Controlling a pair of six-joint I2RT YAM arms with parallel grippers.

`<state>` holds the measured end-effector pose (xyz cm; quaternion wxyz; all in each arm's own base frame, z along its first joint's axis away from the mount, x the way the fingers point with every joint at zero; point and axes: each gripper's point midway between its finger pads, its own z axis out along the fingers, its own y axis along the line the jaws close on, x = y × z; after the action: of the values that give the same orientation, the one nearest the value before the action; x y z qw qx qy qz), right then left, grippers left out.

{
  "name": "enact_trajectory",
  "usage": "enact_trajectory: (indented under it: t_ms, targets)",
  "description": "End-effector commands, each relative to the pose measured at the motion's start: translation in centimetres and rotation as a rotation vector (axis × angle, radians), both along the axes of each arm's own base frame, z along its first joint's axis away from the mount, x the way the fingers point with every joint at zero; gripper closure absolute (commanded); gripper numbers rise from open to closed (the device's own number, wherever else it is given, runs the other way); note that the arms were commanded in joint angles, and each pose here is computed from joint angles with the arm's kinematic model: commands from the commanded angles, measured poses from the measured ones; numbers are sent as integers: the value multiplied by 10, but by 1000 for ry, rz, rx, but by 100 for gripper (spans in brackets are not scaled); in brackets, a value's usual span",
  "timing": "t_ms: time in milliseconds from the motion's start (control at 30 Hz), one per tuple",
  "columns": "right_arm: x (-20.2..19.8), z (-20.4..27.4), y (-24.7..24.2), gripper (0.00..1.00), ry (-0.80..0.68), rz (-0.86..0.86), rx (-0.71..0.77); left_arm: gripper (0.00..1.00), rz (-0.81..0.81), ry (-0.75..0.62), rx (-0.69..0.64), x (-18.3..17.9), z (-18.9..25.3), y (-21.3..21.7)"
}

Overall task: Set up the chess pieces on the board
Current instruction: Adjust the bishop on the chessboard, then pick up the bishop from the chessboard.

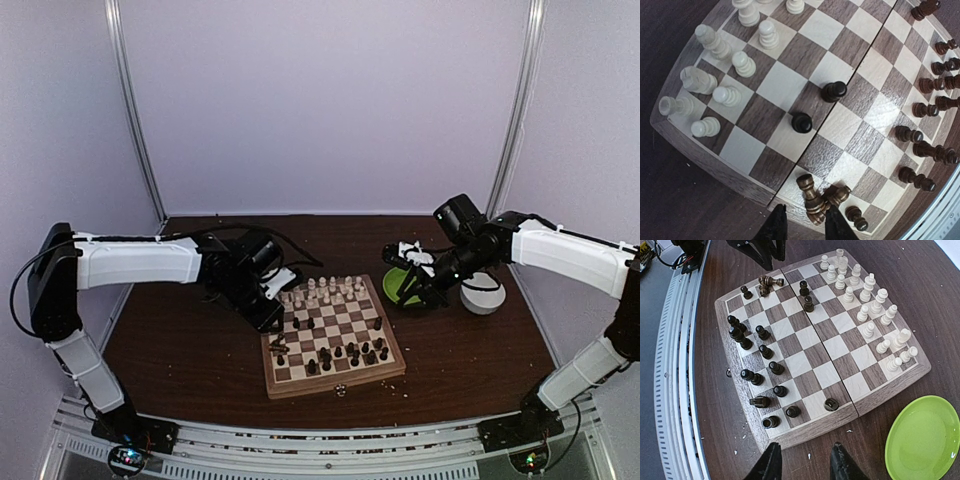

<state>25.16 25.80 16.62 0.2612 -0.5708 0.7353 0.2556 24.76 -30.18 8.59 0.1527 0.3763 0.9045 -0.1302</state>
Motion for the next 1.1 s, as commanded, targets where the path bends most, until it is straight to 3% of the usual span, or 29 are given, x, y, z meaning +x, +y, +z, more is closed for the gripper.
enact_trajectory:
  t_ms: [0, 200, 633, 900, 1000, 1067]
  targets:
    - [5, 8, 1, 67, -14, 0, 11, 72, 96, 50, -43, -4, 1, -5]
    - [4, 10, 1, 67, -15, 2, 12, 73, 74, 111, -21, -11, -14, -13]
    - [4, 10, 1, 67, -17, 3, 11, 88, 43, 113, 137, -12, -41, -13]
    - [4, 8, 0, 67, -14, 3, 6, 99, -53, 13, 280, -9, -55, -12]
    - [4, 8, 1, 67, -16, 3, 7, 100, -97, -7, 278, -12, -66, -15]
    - [4, 7, 1, 67, -12, 1, 7, 95, -118, 10, 272, -17, -74, -18]
